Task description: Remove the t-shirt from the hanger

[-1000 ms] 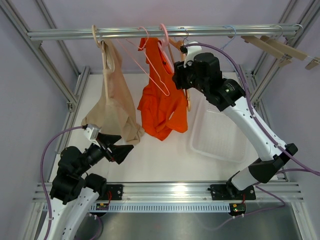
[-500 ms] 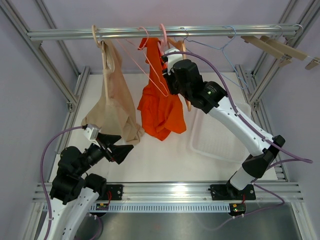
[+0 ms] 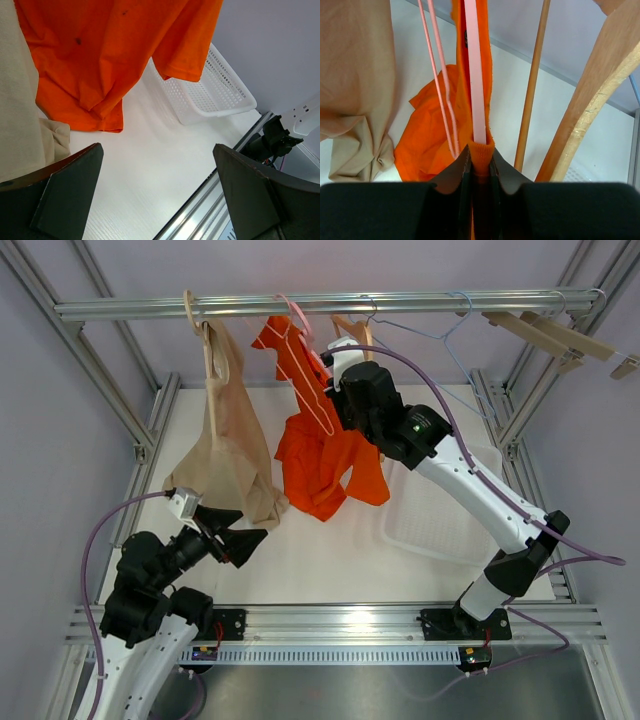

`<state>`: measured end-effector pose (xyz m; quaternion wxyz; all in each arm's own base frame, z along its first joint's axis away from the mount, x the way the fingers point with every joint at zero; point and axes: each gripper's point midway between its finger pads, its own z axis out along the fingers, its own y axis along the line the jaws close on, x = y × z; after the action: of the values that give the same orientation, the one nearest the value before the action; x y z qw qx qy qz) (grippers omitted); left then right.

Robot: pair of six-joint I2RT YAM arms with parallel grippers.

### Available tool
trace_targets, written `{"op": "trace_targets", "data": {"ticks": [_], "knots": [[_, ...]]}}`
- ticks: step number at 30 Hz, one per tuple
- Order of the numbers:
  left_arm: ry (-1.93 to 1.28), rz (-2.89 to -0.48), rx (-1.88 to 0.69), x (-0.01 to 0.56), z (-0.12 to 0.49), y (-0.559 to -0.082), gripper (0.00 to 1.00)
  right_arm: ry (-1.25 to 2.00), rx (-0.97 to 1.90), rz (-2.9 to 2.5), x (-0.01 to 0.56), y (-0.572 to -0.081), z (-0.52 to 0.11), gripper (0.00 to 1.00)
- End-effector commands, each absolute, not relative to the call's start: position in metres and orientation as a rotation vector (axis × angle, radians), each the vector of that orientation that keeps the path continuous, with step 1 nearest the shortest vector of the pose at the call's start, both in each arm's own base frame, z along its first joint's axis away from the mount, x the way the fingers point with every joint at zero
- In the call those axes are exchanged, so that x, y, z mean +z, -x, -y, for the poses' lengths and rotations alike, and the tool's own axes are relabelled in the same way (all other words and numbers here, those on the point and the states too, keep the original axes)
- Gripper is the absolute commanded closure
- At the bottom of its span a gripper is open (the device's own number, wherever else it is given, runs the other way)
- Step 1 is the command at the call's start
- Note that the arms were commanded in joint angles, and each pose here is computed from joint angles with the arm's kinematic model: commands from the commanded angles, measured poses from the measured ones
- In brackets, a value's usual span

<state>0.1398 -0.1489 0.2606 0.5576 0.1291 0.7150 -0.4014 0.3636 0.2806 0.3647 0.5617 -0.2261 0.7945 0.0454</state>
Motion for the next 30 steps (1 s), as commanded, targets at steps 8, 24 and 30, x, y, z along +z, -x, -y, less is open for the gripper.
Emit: {"op": "trace_targets", "data": {"ticks": [8, 24, 30], "knots": [[-0.313, -1.711, -0.965, 0.261, 0.154, -0.146, 0.01, 0.327, 0.227, -1.622, 0.462, -0.356, -0.267, 1.0], [-0.271, -1.641, -1.104, 0.318, 0.166, -0.143, 0.01, 0.108, 0.508, -1.614, 0.427, -0.311, -0.245, 1.0], [-0.223, -1.609, -1.235, 0.356, 0.18, -0.152, 0.03, 0.069, 0.523, -1.647, 0.378, -0.27, -0.234, 1.0]]}}
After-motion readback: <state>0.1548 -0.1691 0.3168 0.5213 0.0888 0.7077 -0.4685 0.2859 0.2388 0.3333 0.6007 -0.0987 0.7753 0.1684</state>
